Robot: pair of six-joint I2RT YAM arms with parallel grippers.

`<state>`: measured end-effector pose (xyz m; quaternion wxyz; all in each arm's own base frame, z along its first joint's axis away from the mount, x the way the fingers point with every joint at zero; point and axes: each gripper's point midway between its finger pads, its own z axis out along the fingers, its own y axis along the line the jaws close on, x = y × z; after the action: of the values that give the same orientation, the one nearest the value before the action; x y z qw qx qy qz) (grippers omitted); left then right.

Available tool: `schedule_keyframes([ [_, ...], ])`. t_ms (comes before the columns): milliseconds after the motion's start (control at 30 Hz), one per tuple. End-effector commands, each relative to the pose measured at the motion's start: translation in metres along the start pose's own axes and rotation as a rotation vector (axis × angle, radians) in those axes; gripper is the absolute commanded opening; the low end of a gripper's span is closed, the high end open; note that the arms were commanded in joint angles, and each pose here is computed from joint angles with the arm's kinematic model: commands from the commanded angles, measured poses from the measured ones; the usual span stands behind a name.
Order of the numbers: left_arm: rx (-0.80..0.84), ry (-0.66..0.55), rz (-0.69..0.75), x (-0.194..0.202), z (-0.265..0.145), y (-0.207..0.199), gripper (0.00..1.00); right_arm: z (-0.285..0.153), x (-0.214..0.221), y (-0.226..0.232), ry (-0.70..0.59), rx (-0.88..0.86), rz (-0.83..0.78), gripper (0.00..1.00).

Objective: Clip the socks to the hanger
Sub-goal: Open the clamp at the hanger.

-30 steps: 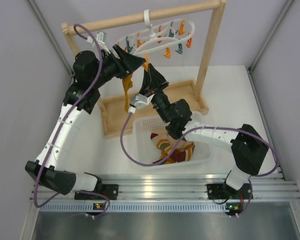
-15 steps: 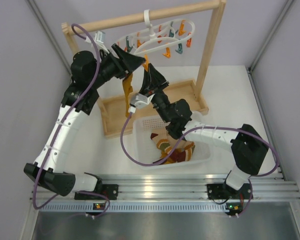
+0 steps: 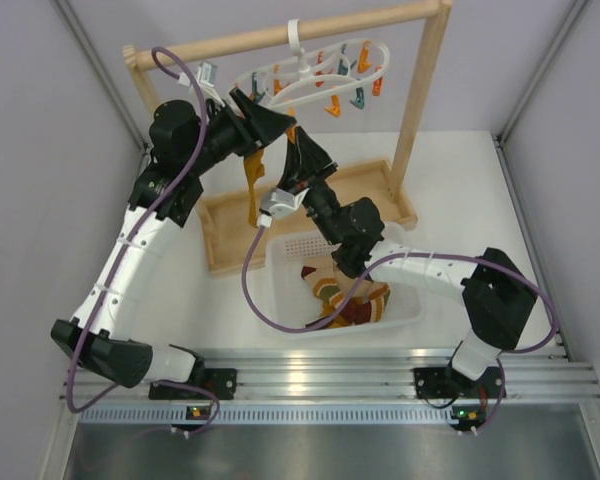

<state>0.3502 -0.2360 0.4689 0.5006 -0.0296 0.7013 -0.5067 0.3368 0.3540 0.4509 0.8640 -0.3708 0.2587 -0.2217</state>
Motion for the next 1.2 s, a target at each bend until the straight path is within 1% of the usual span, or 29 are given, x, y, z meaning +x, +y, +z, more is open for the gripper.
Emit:
schedule_keyframes([
  [0, 0.054, -0.059, 0.028, -0.02, 0.002, -0.021, 0.63, 0.001, -0.008, -0.014, -0.046, 0.05, -0.003, 0.0],
  [200, 0.046, -0.098, 0.041, -0.033, 0.008, -0.023, 0.63, 0.0, -0.008, -0.012, -0.057, 0.049, -0.016, 0.0],
  [467, 0.035, -0.096, 0.027, -0.034, 0.015, -0.019, 0.63, 0.0, -0.005, -0.006, -0.065, 0.036, -0.049, 0.0],
  [633, 0.025, -0.089, 0.018, -0.032, 0.02, -0.014, 0.62, -0.002, -0.003, -0.003, -0.08, 0.038, -0.099, 0.0],
  [800, 0.024, -0.089, 0.006, -0.033, 0.024, -0.012, 0.59, -0.002, -0.002, 0.0, -0.092, 0.036, -0.135, 0.0],
  [867, 0.023, -0.089, 0.005, -0.033, 0.026, -0.011, 0.55, -0.002, -0.001, 0.002, -0.095, 0.033, -0.139, 0.0],
  [933, 0.023, -0.089, 0.01, -0.033, 0.026, -0.01, 0.54, -0.002, -0.001, 0.002, -0.1, 0.034, -0.148, 0.0],
  [967, 0.023, -0.093, 0.014, -0.034, 0.026, -0.011, 0.49, -0.002, 0.0, 0.002, -0.1, 0.034, -0.149, 0.0],
  [1033, 0.015, -0.1, 0.016, -0.036, 0.027, -0.009, 0.43, -0.002, 0.0, 0.002, -0.097, 0.034, -0.152, 0.0],
  [1067, 0.014, -0.099, 0.017, -0.035, 0.027, -0.009, 0.36, -0.002, 0.001, 0.002, -0.094, 0.031, -0.156, 0.0],
  [1167, 0.012, -0.097, 0.014, -0.035, 0.027, -0.008, 0.24, -0.005, 0.005, 0.006, -0.078, 0.011, -0.162, 0.0],
])
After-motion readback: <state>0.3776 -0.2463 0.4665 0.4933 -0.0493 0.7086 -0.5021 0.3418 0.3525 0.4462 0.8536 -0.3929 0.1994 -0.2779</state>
